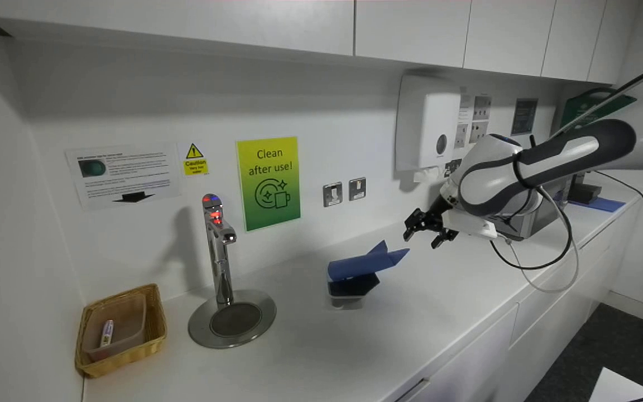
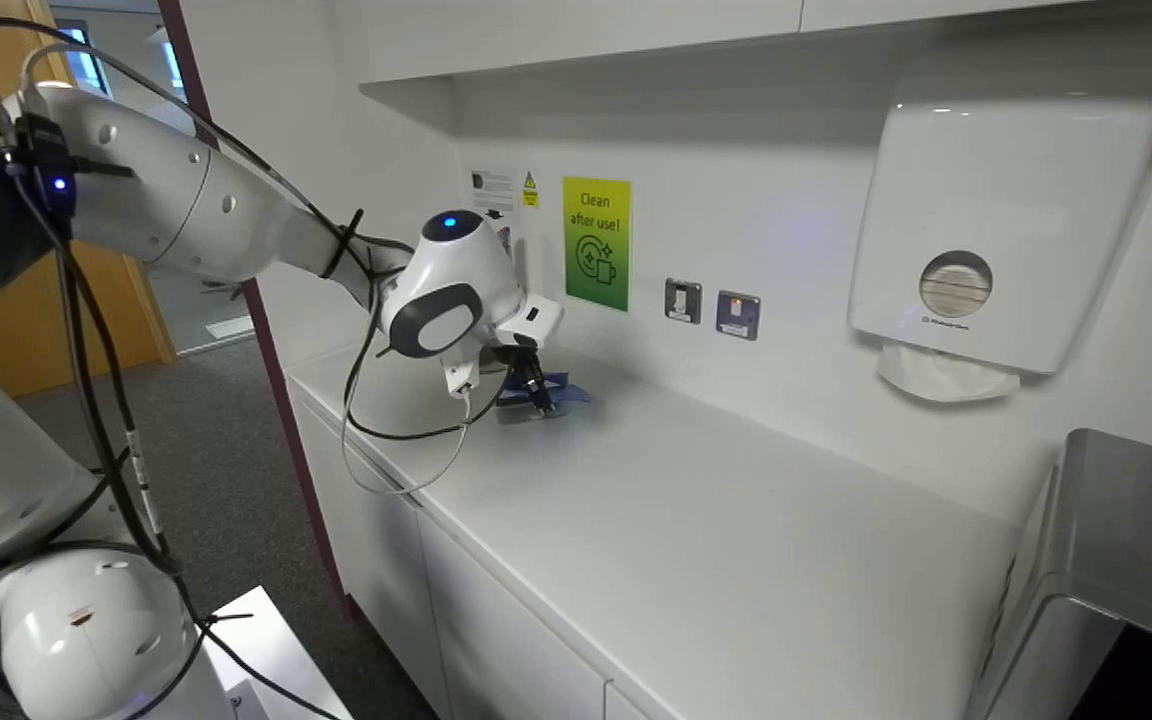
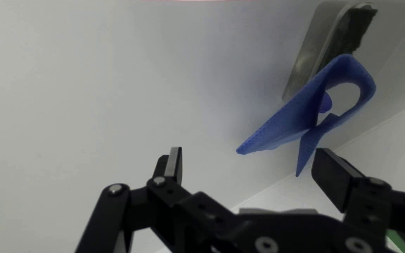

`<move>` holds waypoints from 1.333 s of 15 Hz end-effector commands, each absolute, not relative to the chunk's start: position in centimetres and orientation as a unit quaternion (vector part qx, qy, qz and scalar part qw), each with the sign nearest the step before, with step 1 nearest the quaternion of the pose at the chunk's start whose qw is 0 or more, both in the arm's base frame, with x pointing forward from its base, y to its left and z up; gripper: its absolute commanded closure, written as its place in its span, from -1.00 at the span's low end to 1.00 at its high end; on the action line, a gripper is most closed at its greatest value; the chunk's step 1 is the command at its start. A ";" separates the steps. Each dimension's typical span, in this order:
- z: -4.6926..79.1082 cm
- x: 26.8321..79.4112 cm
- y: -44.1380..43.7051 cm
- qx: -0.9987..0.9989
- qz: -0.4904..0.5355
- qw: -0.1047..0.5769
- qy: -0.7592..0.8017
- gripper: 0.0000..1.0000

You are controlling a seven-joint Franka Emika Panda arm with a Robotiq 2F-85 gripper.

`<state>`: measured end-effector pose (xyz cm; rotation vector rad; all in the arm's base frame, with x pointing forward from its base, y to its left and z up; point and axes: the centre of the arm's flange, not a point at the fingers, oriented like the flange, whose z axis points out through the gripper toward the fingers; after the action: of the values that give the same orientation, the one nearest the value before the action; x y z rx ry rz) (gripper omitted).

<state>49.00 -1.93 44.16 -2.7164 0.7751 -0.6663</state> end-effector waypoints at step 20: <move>41.0 54.5 -2.4 -0.865 -0.209 0.252 0.380 -1.00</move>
<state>52.54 -2.64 40.87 -2.3670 1.0422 -0.5361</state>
